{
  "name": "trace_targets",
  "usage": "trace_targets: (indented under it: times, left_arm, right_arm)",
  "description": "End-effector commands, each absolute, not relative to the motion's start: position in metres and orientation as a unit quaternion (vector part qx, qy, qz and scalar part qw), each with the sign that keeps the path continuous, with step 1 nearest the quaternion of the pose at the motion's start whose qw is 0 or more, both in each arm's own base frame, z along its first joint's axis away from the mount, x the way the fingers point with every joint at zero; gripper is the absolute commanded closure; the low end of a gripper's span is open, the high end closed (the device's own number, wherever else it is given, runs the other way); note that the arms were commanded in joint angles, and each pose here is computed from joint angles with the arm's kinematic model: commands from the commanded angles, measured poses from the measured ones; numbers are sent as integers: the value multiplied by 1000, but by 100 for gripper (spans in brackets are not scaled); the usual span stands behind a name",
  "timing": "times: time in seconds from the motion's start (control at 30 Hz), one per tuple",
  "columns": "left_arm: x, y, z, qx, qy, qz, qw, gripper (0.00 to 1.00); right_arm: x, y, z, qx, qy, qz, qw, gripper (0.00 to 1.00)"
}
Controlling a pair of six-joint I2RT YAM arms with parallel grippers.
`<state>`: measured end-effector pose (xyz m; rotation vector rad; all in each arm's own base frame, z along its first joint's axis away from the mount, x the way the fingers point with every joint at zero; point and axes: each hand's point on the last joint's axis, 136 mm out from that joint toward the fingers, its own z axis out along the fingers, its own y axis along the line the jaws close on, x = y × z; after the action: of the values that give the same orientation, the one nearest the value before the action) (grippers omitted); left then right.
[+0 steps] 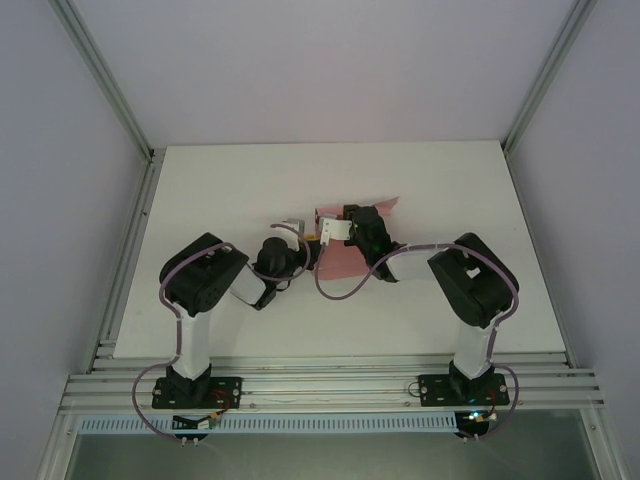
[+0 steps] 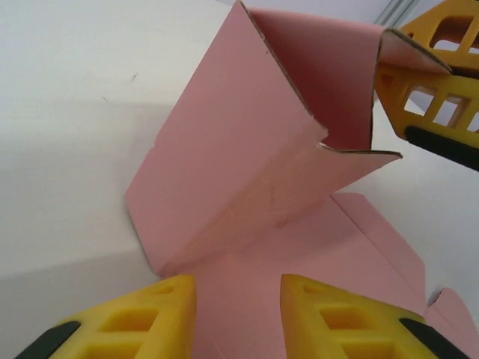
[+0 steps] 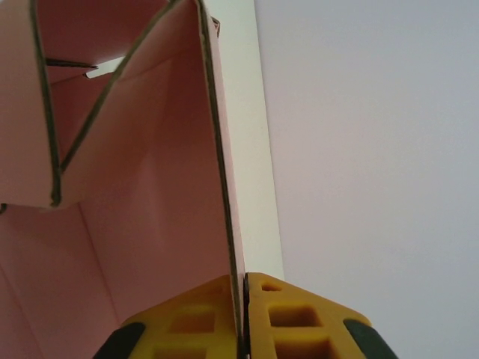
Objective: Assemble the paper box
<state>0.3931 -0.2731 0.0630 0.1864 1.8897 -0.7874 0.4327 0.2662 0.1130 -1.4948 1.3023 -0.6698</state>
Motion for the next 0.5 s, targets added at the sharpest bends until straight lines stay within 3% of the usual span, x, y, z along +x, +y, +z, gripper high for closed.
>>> trace_targets:
  times: [0.0, 0.23, 0.47]
  left_arm:
    - [397, -280, 92, 92, 763, -335, 545, 66]
    - [402, -284, 86, 110, 774, -320, 536, 65]
    - [400, -294, 88, 130, 768, -335, 529, 61]
  right_arm:
    - [400, 260, 45, -675, 576, -210, 411, 88]
    - [400, 248, 71, -662, 596, -189, 414, 72]
    - [389, 244, 65, -667, 627, -138, 378, 70]
